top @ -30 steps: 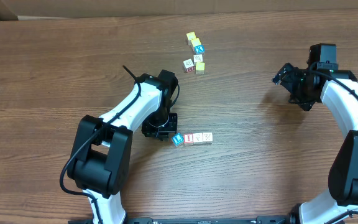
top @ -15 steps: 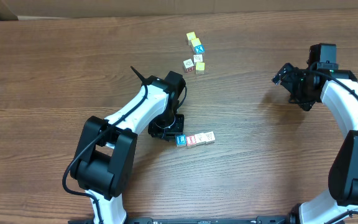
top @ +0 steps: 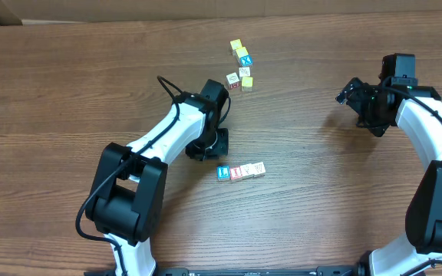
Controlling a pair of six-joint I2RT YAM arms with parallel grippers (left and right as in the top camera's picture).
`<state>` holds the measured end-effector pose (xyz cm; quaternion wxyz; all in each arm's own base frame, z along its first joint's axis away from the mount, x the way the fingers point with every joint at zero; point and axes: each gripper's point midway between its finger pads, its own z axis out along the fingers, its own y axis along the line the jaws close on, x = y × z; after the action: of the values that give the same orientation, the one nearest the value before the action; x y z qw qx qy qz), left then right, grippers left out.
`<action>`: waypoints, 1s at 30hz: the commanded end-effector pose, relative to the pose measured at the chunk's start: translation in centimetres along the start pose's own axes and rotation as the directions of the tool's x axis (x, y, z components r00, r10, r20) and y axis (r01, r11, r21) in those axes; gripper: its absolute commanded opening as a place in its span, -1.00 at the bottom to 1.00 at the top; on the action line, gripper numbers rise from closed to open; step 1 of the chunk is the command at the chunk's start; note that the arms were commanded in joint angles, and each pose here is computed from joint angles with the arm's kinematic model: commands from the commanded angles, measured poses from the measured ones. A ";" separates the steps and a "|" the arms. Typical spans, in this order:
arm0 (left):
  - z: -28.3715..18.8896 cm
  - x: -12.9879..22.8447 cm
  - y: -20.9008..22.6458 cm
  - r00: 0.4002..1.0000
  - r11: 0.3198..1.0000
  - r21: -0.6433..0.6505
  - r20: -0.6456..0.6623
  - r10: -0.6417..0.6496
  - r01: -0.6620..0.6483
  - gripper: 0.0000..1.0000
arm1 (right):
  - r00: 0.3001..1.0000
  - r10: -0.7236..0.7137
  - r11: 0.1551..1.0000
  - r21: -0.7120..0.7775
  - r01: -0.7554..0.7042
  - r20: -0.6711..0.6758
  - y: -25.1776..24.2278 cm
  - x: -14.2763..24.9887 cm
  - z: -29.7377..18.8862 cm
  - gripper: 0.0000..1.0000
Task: Flip 4 blocks
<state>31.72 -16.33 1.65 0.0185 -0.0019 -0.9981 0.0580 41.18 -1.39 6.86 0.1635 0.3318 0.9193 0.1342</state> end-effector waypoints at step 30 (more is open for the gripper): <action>-0.3 1.8 -1.6 0.998 1.000 0.025 -0.068 0.004 -0.003 -0.92 | 1.000 -0.009 1.000 -0.016 0.010 0.012 0.6 -0.5 -0.3 1.00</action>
<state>29.11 -17.42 1.86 0.0629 -0.0066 -0.9962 0.0594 41.19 -1.39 6.86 0.1636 0.3318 0.9193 0.1343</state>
